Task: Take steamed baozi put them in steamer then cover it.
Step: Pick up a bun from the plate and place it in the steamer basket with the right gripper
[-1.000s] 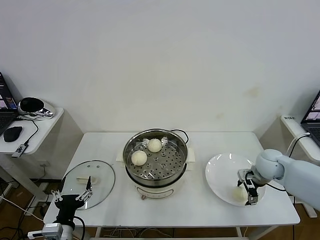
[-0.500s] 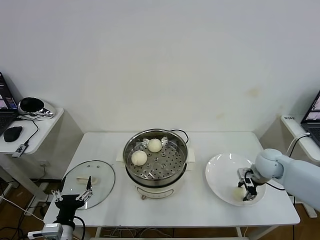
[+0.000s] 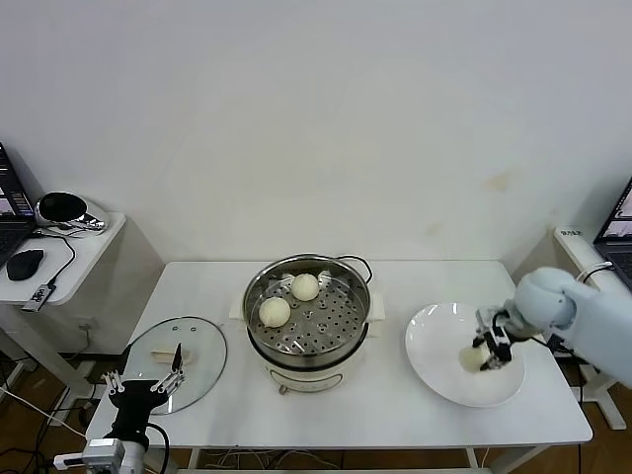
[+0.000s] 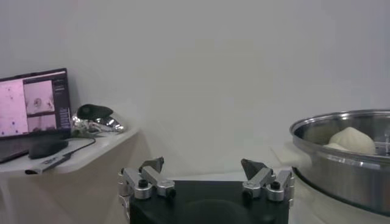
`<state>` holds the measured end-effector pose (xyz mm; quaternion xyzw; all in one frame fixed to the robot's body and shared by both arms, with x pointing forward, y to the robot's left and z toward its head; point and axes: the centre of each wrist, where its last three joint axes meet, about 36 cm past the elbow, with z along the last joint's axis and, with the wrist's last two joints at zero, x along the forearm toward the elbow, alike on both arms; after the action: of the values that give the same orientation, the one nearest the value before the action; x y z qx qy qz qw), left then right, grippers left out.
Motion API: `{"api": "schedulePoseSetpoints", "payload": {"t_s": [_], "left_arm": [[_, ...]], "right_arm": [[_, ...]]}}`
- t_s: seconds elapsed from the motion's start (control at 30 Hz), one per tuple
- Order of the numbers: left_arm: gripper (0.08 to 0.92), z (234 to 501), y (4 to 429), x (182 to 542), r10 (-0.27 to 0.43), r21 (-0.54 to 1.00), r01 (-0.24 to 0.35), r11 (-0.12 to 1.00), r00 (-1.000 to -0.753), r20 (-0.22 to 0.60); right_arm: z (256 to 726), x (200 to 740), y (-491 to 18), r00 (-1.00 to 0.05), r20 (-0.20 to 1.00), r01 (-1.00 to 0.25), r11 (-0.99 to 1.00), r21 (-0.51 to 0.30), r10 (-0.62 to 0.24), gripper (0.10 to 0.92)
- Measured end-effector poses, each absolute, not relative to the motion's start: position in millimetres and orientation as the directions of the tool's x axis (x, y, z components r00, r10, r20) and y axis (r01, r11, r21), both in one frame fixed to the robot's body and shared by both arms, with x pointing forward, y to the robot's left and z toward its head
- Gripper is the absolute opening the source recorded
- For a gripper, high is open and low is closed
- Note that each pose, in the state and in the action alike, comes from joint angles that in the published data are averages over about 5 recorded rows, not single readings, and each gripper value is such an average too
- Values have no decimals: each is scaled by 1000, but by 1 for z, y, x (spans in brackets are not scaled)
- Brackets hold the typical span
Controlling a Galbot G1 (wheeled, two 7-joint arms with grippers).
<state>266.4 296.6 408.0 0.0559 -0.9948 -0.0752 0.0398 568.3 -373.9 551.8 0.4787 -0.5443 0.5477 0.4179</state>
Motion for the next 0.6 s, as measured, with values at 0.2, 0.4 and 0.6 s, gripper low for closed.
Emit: {"api": "schedulePoseSetpoints", "payload": {"t_s": [0.2, 0.4, 0.6], "left_arm": [[823, 410, 297, 267, -112, 158, -100, 982, -992, 65], [823, 414, 299, 269, -116, 160, -106, 981, -992, 53], [823, 415, 301, 269, -127, 162, -118, 980, -991, 47]], "right_arm": [[614, 590, -354, -275, 954, -956, -75, -284, -117, 501], [675, 609, -305, -339, 921, -916, -156, -369, -189, 501], [702, 621, -239, -329, 906, -873, -281, -400, -267, 504]]}}
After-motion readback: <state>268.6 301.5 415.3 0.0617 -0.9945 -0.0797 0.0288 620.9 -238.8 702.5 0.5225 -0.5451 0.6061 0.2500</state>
